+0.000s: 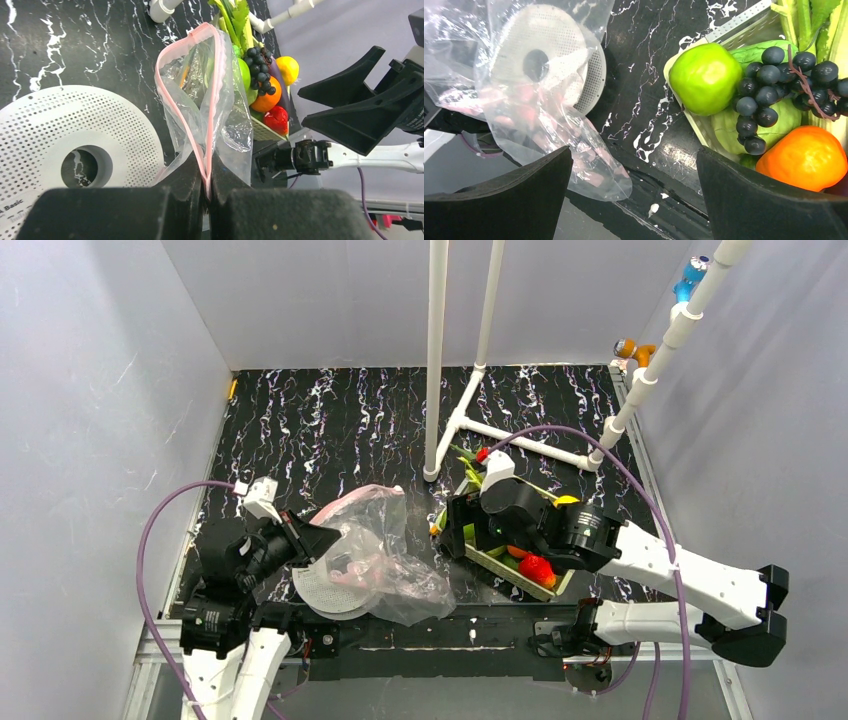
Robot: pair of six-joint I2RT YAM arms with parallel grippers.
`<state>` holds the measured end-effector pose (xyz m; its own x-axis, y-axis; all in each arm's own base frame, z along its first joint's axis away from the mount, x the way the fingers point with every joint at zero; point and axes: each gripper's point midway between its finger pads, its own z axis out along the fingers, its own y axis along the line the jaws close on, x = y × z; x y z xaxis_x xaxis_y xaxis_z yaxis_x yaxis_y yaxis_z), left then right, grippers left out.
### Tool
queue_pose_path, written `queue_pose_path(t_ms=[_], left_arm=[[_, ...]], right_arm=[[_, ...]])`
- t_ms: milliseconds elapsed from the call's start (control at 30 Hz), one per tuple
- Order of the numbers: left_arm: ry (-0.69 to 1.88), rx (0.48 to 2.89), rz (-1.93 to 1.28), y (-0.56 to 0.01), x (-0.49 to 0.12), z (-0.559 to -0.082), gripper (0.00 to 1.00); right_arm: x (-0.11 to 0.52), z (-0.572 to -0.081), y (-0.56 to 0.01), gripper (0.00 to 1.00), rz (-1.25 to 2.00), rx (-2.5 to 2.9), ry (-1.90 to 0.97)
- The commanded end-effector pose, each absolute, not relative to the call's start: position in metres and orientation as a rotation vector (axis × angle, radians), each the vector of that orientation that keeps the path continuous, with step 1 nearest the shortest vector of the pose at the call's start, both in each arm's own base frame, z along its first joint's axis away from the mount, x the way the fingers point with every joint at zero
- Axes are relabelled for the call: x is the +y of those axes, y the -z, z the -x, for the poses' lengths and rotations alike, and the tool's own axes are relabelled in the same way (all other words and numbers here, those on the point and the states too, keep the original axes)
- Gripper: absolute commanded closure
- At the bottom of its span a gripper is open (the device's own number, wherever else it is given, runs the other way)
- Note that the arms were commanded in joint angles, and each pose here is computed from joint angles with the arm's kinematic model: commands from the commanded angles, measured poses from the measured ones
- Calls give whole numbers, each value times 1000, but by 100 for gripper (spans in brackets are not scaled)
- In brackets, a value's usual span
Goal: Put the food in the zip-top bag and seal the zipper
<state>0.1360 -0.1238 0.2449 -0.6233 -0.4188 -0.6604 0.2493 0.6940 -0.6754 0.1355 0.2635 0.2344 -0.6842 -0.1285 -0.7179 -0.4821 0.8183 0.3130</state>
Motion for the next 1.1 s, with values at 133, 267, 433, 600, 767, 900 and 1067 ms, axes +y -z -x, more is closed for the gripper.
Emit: queue_pose_path(t_ms=[133, 267, 433, 600, 767, 900, 1067], left_arm=[[1085, 2031, 46, -254, -140, -140, 100], [1102, 1996, -1, -264, -145, -144, 100], [1273, 1938, -97, -283, -170, -150, 100], [1288, 1931, -349, -288, -192, -140, 100], [1364, 1897, -506, -285, -199, -120, 100], [1410, 1867, -592, -288, -201, -107, 100], [1425, 1854, -629, -289, -201, -100, 100]], right_arm=[[277, -152, -269, 0, 367, 2185, -688], [285, -154, -282, 0, 358, 2157, -731], [294, -150, -297, 0, 345, 2119, -825], [305, -146, -331, 0, 503, 1998, -885], [311, -127, -369, 0, 953, 1757, -915], [317, -123, -391, 0, 1137, 1690, -1028], [327, -117, -395, 0, 1278, 1745, -1269]])
